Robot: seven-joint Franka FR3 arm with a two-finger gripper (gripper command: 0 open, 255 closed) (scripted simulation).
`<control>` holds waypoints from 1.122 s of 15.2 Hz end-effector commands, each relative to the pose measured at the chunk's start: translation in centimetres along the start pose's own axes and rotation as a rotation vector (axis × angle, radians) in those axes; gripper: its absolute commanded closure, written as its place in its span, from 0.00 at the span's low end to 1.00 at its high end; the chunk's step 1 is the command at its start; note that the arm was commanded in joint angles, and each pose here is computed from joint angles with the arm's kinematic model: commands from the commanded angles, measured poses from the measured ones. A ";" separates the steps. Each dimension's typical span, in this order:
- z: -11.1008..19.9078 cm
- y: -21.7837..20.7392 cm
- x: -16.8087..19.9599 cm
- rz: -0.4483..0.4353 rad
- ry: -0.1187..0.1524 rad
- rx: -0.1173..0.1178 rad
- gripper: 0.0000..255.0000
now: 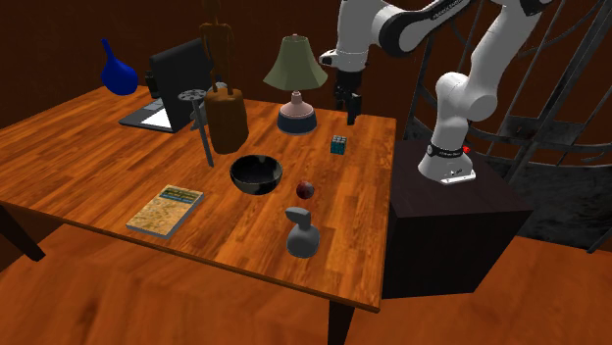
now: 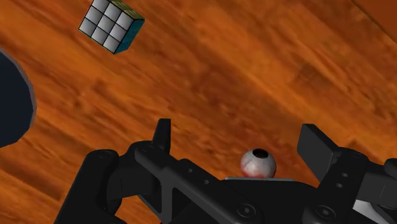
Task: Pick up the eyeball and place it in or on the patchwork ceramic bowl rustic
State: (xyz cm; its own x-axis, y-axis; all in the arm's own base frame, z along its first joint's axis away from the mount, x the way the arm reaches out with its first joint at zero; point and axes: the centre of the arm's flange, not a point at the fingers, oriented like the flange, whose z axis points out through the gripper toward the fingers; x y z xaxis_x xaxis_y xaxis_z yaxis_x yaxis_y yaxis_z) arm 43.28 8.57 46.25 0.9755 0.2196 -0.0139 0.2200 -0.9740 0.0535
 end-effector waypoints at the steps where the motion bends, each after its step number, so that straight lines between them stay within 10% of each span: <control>1: 2.0 -1.0 2.1 -0.006 -0.001 0.008 0.00; 17: 16.3 -7.6 14.9 -0.056 -0.020 0.060 0.00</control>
State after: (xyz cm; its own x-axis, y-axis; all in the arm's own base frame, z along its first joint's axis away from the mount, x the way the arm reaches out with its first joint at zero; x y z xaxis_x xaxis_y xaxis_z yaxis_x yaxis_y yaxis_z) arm 55.54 17.98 30.04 0.9617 0.2717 -0.0351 0.2717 -0.9624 -0.0049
